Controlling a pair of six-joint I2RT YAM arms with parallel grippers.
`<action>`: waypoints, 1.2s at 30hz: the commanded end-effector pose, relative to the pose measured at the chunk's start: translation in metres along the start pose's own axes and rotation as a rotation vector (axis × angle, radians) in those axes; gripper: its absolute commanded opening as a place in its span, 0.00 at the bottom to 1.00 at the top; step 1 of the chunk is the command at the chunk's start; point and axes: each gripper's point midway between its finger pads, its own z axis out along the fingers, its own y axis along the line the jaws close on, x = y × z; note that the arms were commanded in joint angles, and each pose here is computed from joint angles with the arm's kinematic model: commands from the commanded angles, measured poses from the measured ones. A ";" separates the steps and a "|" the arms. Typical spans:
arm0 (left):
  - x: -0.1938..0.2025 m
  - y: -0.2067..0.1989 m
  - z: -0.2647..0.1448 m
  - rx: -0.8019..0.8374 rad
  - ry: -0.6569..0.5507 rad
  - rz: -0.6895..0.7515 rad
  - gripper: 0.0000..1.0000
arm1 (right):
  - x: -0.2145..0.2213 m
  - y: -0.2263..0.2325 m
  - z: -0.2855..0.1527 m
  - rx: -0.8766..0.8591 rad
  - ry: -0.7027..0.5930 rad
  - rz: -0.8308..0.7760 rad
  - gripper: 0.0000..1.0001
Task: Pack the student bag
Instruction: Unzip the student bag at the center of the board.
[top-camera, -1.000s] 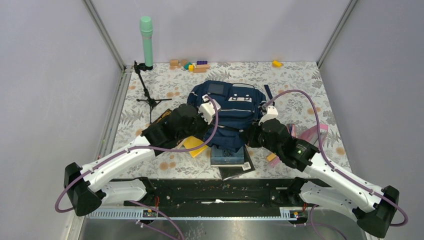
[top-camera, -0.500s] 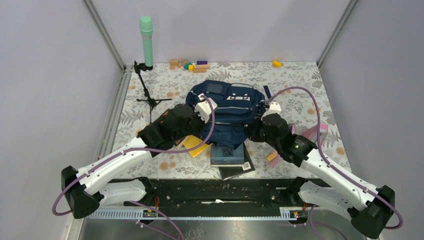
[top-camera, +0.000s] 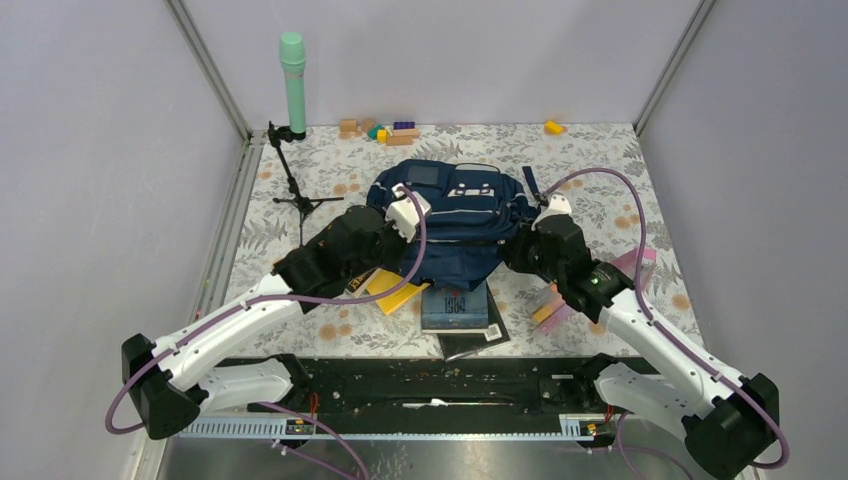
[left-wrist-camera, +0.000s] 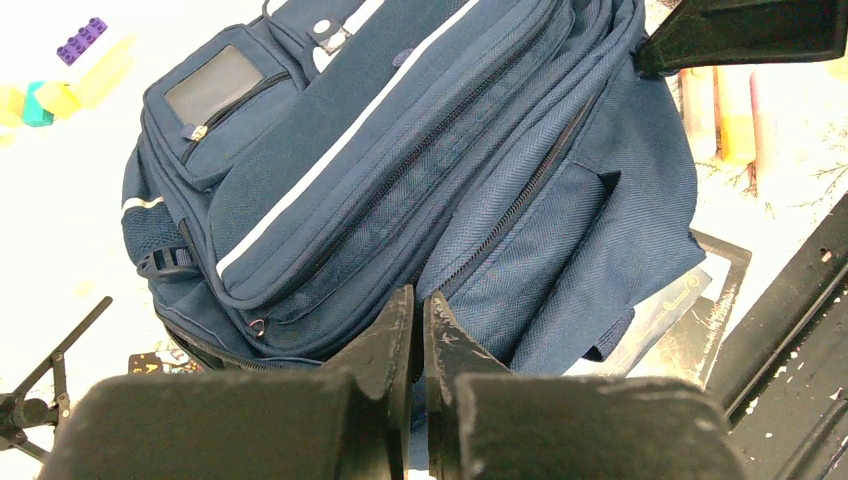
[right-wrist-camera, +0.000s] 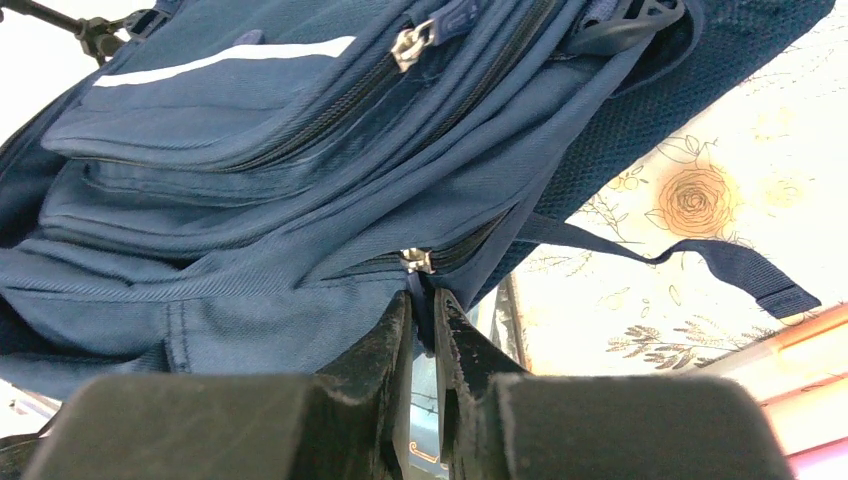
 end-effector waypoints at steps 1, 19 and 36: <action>-0.040 0.057 -0.037 -0.246 -0.138 -0.028 0.00 | 0.006 -0.091 0.003 0.345 0.008 -0.039 0.00; -0.034 0.097 -0.050 -0.413 -0.115 -0.115 0.00 | -0.005 -0.125 -0.002 0.422 0.009 -0.001 0.00; -0.058 0.069 -0.063 -0.236 -0.260 -0.093 0.00 | -0.015 -0.158 0.027 0.559 0.084 -0.026 0.00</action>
